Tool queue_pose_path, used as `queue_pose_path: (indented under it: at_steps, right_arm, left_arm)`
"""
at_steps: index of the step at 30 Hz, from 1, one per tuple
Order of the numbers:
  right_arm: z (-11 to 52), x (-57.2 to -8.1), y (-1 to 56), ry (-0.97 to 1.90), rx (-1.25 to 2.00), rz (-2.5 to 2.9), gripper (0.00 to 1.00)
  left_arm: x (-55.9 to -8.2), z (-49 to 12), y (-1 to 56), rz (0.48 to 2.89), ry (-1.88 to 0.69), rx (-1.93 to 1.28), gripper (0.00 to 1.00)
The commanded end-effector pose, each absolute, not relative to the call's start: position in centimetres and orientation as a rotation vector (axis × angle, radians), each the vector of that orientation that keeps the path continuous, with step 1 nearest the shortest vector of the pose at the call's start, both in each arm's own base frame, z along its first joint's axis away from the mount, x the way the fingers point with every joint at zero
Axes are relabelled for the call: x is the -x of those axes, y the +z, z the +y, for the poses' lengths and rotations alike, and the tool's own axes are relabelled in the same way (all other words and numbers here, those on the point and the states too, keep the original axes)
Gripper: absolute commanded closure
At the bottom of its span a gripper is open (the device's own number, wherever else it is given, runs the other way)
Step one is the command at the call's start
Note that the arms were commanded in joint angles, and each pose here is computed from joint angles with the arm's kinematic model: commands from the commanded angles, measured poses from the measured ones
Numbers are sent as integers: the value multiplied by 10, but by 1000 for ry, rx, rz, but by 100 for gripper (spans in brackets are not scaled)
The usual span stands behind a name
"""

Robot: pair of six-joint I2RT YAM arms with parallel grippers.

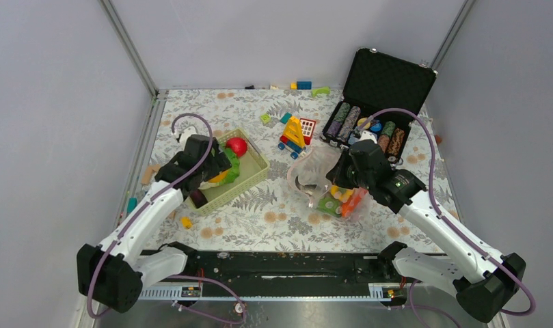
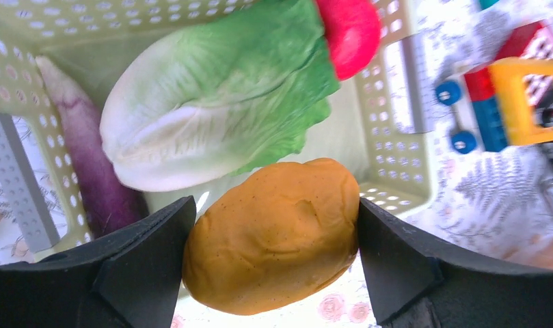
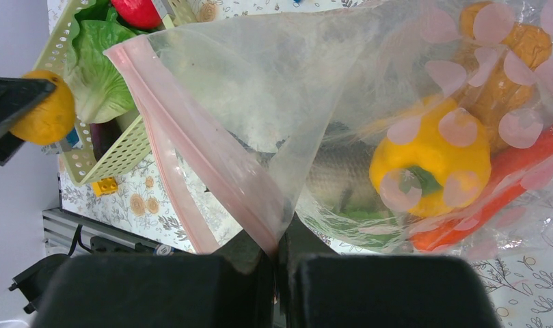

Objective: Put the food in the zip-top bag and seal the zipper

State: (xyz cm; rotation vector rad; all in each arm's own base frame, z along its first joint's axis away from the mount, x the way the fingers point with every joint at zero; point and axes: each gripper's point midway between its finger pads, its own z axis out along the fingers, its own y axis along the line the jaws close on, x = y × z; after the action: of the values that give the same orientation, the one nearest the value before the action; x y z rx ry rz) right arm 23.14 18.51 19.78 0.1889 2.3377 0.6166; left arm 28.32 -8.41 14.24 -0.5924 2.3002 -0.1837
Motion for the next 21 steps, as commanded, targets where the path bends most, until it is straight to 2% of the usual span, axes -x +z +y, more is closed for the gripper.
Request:
queue_pose_path:
  at_steps: [1,7,13,16,21]
  right_arm:
    - [183,-240,210,615,-195,2285,100]
    - [185,-239,216,633,-183,2276,100]
    - [189,-237,218,661,-170,2282,100]
    - [191,-236,219,673,-167,2285,100]
    - [192,-235,221,686,-163,2284,100]
  left_arm:
    - [-303,-91,199,2120,-305,577,57]
    - [-307,-142,258,1944,-664,302,57]
    - [-256,-226,323,1706,-1179,-239,57]
    - [-231,-251,342,1602,-1268,-400,56]
    - [-205,-293,347,1572,-1323,-604,56]
